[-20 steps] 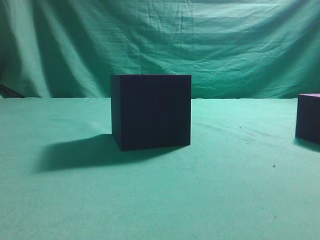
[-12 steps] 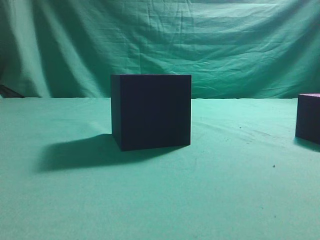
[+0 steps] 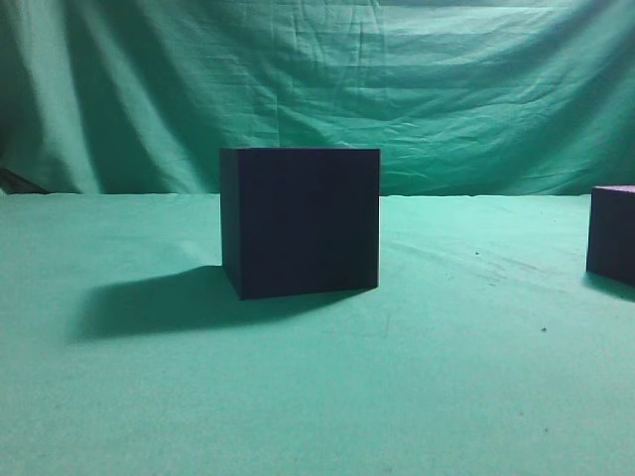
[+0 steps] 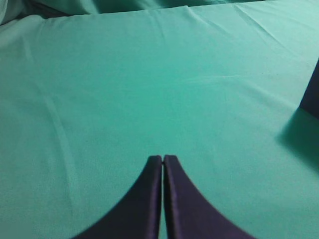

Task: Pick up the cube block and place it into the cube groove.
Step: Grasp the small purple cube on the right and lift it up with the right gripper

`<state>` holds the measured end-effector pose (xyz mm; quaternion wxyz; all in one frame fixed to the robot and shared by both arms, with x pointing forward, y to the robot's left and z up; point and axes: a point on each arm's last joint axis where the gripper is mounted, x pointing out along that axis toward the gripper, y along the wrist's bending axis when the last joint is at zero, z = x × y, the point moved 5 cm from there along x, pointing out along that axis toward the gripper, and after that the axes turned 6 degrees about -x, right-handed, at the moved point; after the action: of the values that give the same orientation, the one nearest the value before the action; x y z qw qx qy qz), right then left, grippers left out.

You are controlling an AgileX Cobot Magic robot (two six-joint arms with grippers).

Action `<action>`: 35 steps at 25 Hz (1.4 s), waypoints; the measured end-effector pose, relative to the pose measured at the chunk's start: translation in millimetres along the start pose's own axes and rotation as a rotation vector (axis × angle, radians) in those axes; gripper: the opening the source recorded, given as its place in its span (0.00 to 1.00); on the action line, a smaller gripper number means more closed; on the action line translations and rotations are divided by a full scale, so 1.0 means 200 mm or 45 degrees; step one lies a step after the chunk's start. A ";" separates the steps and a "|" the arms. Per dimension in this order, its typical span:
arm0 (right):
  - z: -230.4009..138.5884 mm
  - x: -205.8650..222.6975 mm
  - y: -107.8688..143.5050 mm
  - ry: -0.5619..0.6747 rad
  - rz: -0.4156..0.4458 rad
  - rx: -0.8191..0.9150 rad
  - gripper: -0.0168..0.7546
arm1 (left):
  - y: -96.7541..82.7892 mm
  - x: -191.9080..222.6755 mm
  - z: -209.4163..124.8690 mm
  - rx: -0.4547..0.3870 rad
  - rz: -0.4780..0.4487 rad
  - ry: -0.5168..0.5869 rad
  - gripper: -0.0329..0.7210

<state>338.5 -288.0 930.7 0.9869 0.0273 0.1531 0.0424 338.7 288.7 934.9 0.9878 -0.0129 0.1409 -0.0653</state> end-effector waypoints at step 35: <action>0.42 0.40 0.09 0.808 0.155 -0.145 0.02 | 0.00 0.00 0.00 0.000 0.000 0.000 0.04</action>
<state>439.3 -265.3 988.5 0.8855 -0.0333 0.4486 0.1160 338.7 288.7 934.9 0.9878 -0.0129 0.1409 -0.0653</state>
